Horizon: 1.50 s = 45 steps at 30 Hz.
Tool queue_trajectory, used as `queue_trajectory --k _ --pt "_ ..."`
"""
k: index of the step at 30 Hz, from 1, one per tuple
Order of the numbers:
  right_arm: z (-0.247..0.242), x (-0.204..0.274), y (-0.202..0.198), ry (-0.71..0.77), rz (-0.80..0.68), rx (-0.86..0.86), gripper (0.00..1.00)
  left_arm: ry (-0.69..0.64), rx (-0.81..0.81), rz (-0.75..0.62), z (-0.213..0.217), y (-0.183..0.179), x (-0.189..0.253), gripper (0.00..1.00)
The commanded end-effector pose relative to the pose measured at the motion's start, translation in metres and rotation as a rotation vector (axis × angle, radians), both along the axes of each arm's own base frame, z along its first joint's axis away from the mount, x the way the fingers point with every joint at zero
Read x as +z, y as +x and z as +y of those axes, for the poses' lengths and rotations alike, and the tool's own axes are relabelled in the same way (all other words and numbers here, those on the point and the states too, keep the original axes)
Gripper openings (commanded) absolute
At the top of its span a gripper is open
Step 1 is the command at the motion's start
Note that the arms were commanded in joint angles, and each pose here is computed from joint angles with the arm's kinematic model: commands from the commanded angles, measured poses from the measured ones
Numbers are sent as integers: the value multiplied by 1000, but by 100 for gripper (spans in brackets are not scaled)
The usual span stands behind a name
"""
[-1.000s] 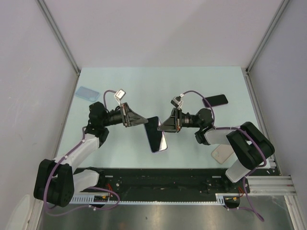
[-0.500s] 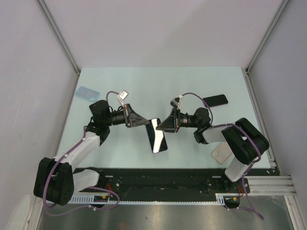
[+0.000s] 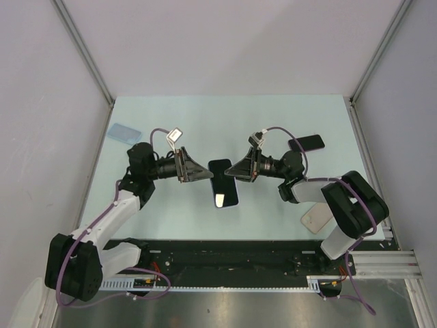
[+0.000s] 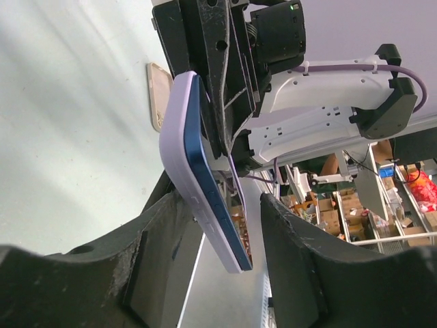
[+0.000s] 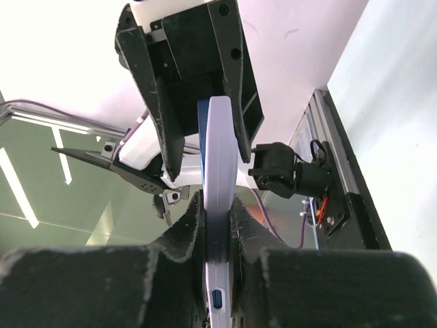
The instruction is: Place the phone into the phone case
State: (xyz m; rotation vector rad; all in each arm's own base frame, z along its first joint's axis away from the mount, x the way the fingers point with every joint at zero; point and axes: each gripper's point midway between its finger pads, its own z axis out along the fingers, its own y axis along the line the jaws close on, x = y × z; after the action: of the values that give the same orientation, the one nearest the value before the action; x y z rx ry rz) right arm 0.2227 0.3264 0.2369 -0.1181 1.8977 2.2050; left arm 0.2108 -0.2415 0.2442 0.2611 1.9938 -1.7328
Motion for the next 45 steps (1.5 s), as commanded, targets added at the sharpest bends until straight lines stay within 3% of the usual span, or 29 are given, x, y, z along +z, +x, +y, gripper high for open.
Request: queue_trajectory --k 1,5,8,9,10,12,14,17,19,20,21,23,24,30,45 --pt "-12 79 -14 232 -317 -38 8 -28 -27 -63 -3 -5 15 56" --pt "-7 77 -18 234 -303 -22 8 -47 -25 -22 -7 -5 11 53" --pt "-3 77 -24 236 -302 -3 13 -59 -35 -24 -9 -6 12 31" --pt "-2 77 -25 237 -303 -2 17 -59 -33 -24 -9 -6 12 12" --pt "-2 77 -26 239 -299 2 21 -58 -35 -20 -9 -6 11 3" --pt "-1 78 -27 242 -299 0 39 -45 -35 -10 -9 -7 7 0" --pt "-2 79 -25 243 -295 -5 50 -20 -27 -40 -9 -5 5 0" --pt "0 78 -25 242 -290 -5 51 32 -5 -35 -8 -1 0 0" --pt "0 77 -24 241 -287 -6 42 41 -19 -28 -8 -4 1 0" --pt "0 75 -23 238 -280 -7 27 37 -23 -43 -8 -4 7 0" --pt "0 76 -22 241 -277 -13 20 39 -24 -41 -8 -4 7 1" --pt "-2 81 -22 252 -287 -23 8 39 -26 -60 -7 -6 12 12" --pt "-3 84 -19 260 -288 -38 6 39 -28 -60 -7 -7 12 27" --pt "-8 97 -19 285 -312 -69 0 7 -34 -52 -5 -18 6 51" --pt "0 62 -48 184 -413 124 0 -24 -42 -53 -11 -9 21 55"
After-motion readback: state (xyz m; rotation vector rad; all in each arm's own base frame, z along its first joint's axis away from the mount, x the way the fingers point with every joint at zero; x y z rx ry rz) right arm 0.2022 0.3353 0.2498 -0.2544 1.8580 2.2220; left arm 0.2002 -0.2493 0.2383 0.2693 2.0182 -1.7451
